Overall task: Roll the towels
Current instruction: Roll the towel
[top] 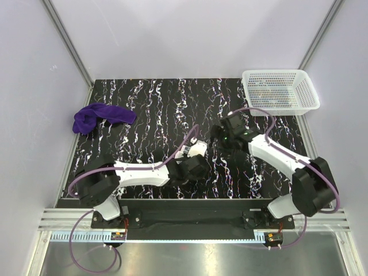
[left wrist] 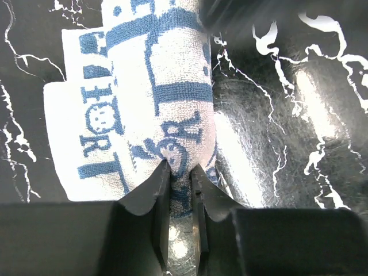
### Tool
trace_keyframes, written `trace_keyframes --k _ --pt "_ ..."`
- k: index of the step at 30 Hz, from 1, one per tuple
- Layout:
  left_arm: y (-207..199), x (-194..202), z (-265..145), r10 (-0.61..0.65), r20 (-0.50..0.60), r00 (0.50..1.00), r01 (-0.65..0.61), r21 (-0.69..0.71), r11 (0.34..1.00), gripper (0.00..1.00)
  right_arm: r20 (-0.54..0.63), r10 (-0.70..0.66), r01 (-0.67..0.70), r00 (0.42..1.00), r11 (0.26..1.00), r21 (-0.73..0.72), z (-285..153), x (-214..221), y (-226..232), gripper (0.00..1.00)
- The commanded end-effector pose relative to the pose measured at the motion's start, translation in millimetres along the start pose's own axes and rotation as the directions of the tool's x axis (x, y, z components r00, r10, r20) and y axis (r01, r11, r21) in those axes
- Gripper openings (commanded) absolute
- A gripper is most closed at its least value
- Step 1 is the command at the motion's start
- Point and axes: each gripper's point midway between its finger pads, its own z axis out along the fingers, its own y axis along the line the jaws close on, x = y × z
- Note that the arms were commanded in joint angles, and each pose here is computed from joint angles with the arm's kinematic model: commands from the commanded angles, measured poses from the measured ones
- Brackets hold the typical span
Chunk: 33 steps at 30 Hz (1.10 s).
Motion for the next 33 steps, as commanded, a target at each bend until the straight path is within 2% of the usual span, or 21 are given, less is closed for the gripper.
trace_keyframes --k 1,5,10,13,15,16,17,22,25,27,28,29,31,33 --pt "-7 -3 -4 -0.082 -0.005 0.997 0.082 0.094 0.992 0.05 0.085 0.016 -0.016 0.996 1.000 0.005 -24 -28 -12 0.92" --pt "-1 -4 -3 -0.145 -0.017 0.989 0.146 0.130 0.981 0.04 0.122 0.025 -0.025 0.992 1.000 -0.003 -34 -38 -23 0.92" --pt "5 -4 -6 -0.280 -0.047 0.959 0.283 0.221 0.933 0.04 0.163 0.025 -0.001 0.986 0.989 -0.145 -44 -40 -4 0.92" --pt "18 -9 -4 -0.391 -0.064 0.918 0.393 0.267 0.880 0.04 0.123 0.053 -0.024 0.991 0.974 -0.227 -39 -27 3 0.93" --pt "15 -15 -8 -0.457 -0.091 0.885 0.459 0.336 0.822 0.04 0.105 0.055 -0.026 0.993 0.963 -0.267 -37 -24 8 0.92" --pt "28 -11 -6 -0.497 -0.094 0.863 0.498 0.328 0.803 0.04 0.087 0.060 -0.035 0.994 0.963 -0.267 -34 -19 6 0.92" --pt "21 -16 -11 -0.528 -0.118 0.841 0.528 0.389 0.755 0.04 0.076 0.061 -0.039 0.995 0.963 -0.268 -32 -16 6 0.92" --pt "35 -10 -12 -0.615 -0.155 0.774 0.607 0.460 0.648 0.04 0.074 0.054 -0.031 0.996 0.957 -0.288 -29 -14 7 0.92" --pt "36 -18 -19 -0.683 -0.184 0.707 0.651 0.546 0.527 0.04 0.055 0.051 -0.027 0.997 0.932 -0.362 -27 -10 17 0.92" --pt "42 -6 -15 -0.711 -0.215 0.669 0.688 0.541 0.484 0.04 0.059 0.062 -0.033 0.996 0.911 -0.411 -24 -9 22 0.92" --pt "41 -13 -20 -0.718 -0.206 0.665 0.671 0.586 0.454 0.04 0.040 0.062 -0.039 0.997 0.901 -0.431 -21 -5 25 0.92" --pt "41 -4 -17 -0.731 -0.240 0.639 0.704 0.567 0.428 0.04 0.066 0.062 -0.024 0.996 0.880 -0.474 -22 -11 33 0.92" --pt "42 -10 -19 -0.748 -0.251 0.615 0.708 0.594 0.382 0.04 0.022 0.075 -0.054 0.997 0.866 -0.497 -12 -1 31 0.91" --pt "43 -1 -15 -0.756 -0.279 0.591 0.731 0.582 0.356 0.03 0.025 0.066 -0.043 0.998 0.843 -0.536 -7 3 37 0.91"
